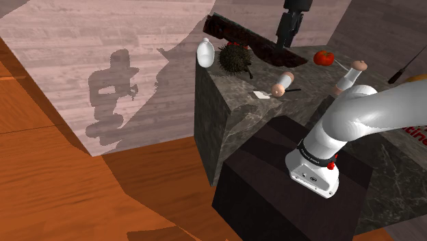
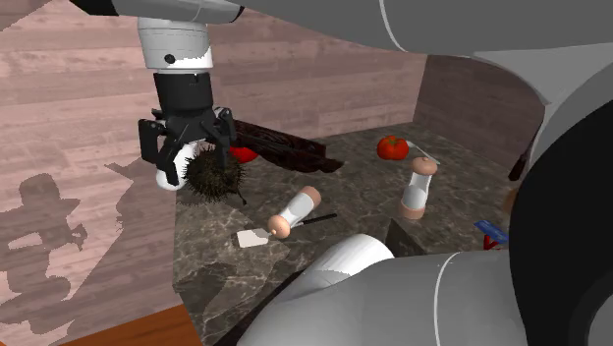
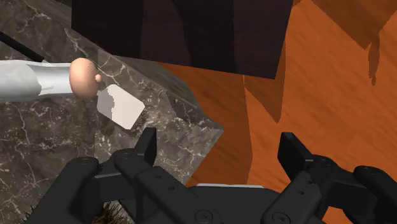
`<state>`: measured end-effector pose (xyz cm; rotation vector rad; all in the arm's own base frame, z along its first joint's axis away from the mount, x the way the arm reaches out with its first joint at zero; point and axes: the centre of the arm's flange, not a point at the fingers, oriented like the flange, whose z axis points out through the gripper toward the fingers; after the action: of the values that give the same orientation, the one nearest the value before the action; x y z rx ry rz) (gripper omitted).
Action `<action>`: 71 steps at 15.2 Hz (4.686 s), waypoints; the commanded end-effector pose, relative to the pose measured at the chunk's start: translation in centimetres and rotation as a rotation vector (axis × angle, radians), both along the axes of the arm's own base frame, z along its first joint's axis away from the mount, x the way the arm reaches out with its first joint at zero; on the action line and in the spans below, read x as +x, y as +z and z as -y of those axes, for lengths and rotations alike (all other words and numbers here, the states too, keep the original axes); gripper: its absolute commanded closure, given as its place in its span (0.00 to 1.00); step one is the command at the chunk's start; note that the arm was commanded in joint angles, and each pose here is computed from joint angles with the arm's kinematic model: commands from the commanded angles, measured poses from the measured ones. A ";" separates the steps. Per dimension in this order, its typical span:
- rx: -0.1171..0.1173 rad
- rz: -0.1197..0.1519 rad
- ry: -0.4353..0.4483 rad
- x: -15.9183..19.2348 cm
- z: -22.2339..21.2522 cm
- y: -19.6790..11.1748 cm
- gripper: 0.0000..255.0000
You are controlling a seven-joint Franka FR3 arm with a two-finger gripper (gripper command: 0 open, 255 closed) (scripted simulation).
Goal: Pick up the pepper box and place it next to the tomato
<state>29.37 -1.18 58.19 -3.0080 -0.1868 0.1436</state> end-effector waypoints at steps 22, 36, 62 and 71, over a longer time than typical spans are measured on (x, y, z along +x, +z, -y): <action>-0.219 0.116 -1.193 1.5 15.9 -18.3 0.00; -0.263 0.139 -1.434 -0.3 19.8 -25.6 0.00; -0.263 0.139 -1.434 -0.3 19.8 -20.3 1.00; -0.263 0.139 -1.434 -0.3 19.8 -15.6 1.00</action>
<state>29.16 -20.99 42.08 -2.5604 1.9651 -0.1989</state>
